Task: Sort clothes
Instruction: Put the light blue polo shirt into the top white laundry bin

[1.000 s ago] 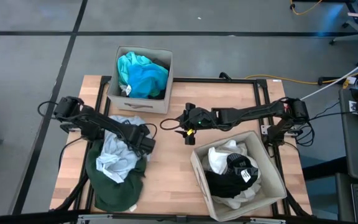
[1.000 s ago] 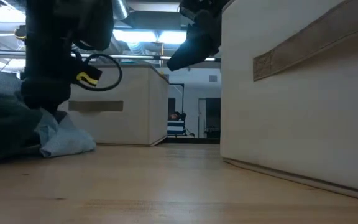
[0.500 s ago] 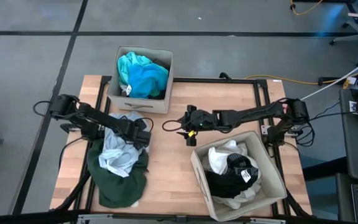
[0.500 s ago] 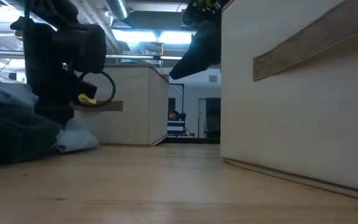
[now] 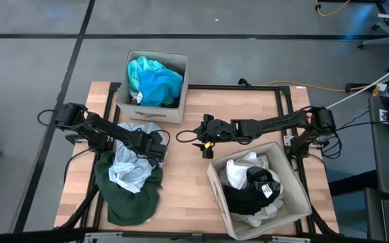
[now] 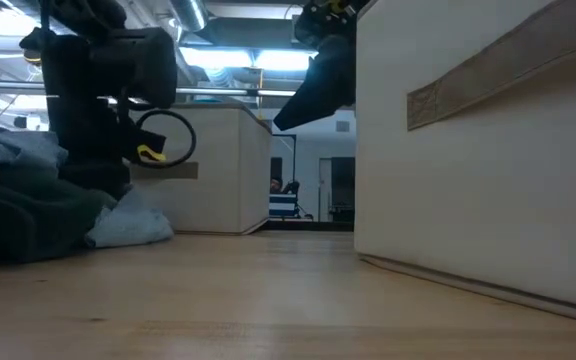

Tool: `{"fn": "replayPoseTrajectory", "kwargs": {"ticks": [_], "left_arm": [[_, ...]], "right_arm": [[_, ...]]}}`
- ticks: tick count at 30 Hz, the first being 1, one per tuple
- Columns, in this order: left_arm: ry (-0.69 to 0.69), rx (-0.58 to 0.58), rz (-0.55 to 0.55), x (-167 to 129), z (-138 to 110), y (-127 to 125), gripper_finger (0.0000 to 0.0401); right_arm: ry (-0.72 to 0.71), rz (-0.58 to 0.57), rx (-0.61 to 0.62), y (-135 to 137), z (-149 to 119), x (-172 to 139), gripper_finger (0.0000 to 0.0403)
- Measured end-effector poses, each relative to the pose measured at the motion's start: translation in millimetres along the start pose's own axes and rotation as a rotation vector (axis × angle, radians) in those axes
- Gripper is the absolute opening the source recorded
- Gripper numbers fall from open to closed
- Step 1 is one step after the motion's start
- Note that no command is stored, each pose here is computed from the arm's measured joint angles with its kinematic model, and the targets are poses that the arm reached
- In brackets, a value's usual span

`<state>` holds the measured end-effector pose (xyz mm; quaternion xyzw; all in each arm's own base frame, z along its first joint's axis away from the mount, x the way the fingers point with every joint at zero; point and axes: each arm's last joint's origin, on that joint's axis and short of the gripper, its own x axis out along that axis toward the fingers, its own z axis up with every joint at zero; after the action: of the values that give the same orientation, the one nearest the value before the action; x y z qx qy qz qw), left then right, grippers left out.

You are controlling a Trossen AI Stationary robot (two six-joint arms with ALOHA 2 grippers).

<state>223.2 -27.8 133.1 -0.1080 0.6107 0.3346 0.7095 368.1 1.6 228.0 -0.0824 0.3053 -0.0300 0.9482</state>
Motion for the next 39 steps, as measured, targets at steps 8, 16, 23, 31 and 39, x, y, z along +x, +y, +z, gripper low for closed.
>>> {"fn": "replayPoseTrajectory", "kwargs": {"ticks": [8,16,23,31,39], "left_arm": [[-0.171,0.023,-0.142,-57,19,-11,0.0007],[-0.488,0.019,-0.248,-137,33,9,0.0005],[-0.774,0.032,-0.231,-206,44,43,0.0004],[-1.086,0.060,-0.119,-276,59,83,0.0003],[-1.376,0.028,0.184,-333,75,130,0.0008]], "right_arm": [[0.004,0.001,0.003,0,0,0,0.0269],[0.004,0.002,0.003,0,0,0,0.0269],[0.004,0.002,0.003,0,0,0,0.0269],[-0.004,0.001,0.004,0,1,-1,0.0269],[-0.038,0.012,0.023,0,5,-1,0.0269]]}}
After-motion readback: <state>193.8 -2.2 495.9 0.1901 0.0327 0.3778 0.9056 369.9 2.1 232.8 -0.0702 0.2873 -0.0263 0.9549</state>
